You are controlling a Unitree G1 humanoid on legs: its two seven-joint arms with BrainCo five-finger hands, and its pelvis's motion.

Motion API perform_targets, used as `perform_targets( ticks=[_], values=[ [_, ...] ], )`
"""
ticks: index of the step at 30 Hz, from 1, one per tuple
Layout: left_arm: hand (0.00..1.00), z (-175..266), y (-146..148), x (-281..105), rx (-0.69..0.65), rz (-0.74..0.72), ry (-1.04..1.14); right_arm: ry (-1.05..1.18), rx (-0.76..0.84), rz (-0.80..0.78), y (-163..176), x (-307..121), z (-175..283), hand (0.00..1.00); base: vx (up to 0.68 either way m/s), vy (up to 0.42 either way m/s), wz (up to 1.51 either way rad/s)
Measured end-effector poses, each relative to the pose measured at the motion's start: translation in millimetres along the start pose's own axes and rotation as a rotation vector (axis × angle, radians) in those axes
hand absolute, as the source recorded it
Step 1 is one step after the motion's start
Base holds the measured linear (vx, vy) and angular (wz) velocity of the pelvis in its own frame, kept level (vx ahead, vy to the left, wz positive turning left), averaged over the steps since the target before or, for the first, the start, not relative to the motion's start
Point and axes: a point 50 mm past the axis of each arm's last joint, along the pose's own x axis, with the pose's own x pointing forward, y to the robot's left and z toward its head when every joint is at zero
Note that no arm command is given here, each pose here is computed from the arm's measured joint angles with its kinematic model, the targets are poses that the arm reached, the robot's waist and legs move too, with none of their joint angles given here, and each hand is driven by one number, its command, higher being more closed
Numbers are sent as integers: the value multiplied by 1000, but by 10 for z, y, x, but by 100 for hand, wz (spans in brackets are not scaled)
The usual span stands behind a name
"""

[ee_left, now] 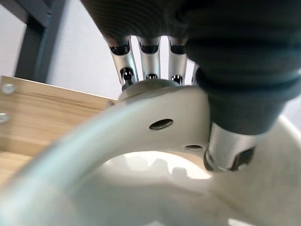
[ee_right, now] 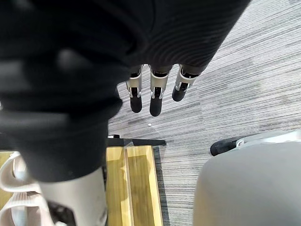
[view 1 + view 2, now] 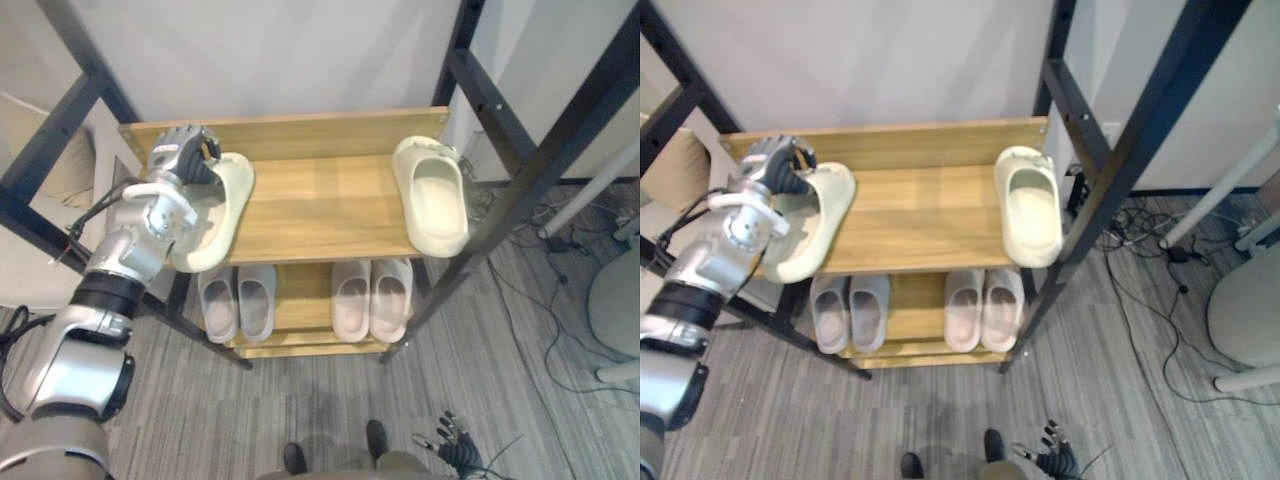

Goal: Organize the slippers on the shoe rack

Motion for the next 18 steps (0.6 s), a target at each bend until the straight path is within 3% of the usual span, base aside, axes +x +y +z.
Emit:
perform_targets(
  ticks=[18],
  values=[
    [100,530,-17,49,-100,103,-155,-2,-4,0,23,86,53,0,-8,-2,2]
  ],
)
